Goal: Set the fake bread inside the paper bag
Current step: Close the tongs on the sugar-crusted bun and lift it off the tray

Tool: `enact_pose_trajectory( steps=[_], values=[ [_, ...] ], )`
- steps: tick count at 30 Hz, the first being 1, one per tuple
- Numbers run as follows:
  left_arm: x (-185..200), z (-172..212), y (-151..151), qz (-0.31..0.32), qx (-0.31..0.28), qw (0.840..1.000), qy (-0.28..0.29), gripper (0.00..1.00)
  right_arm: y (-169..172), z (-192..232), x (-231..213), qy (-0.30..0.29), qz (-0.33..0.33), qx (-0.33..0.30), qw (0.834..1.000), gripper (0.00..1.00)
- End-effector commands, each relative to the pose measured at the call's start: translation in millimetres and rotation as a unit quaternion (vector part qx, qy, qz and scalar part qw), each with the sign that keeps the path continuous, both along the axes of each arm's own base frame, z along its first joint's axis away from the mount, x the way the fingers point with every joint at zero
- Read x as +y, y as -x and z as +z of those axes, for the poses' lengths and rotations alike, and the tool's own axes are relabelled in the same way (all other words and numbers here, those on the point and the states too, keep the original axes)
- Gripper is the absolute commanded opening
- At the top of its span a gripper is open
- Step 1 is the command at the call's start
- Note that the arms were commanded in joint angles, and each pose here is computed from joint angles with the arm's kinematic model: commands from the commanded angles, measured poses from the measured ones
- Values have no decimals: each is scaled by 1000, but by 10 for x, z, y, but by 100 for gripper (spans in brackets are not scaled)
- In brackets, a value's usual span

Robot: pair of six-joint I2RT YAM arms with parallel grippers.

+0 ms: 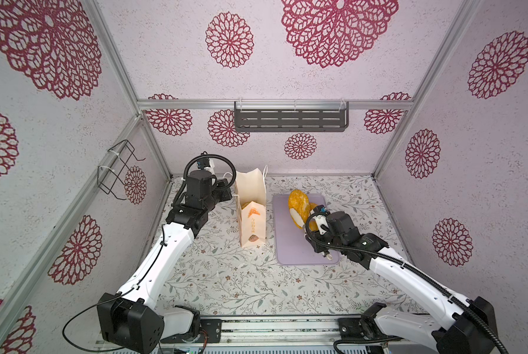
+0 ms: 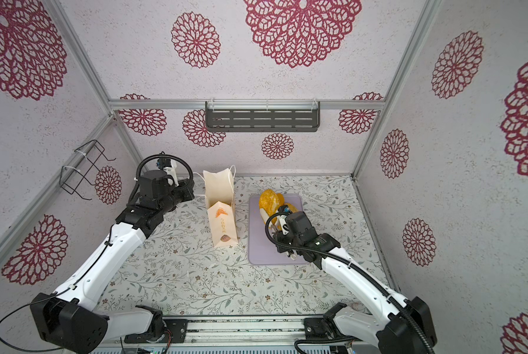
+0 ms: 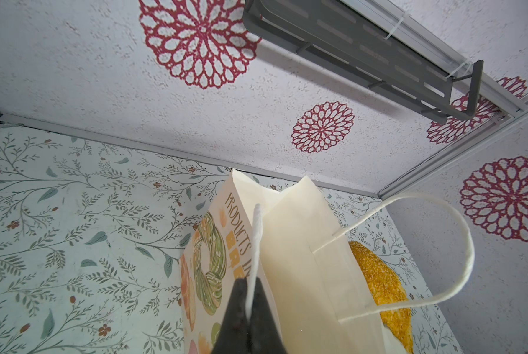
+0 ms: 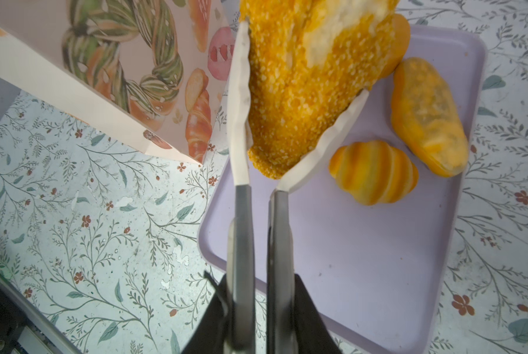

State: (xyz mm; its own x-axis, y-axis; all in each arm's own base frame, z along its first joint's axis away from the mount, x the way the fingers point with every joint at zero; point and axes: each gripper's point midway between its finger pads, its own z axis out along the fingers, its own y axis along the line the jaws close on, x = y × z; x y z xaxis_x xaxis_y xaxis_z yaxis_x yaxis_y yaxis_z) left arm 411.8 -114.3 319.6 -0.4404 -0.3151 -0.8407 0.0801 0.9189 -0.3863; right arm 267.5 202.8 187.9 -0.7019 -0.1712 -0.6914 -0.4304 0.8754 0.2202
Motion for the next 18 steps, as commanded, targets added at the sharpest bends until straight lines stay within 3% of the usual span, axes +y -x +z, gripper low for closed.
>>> enact_pose_trajectory(
  steps=[1,6,18],
  values=[
    [-33,123,46,-6,-8,1000,7,0,-84,522,51,-35,-16,-66,997,25],
    [-39,144,56,-7,-12,1000,10,0,-59,651,65,-35,-21,-76,996,19],
    [-50,169,74,-11,-11,1000,13,0,-1,1037,130,-54,-23,-94,994,18]
  ],
)
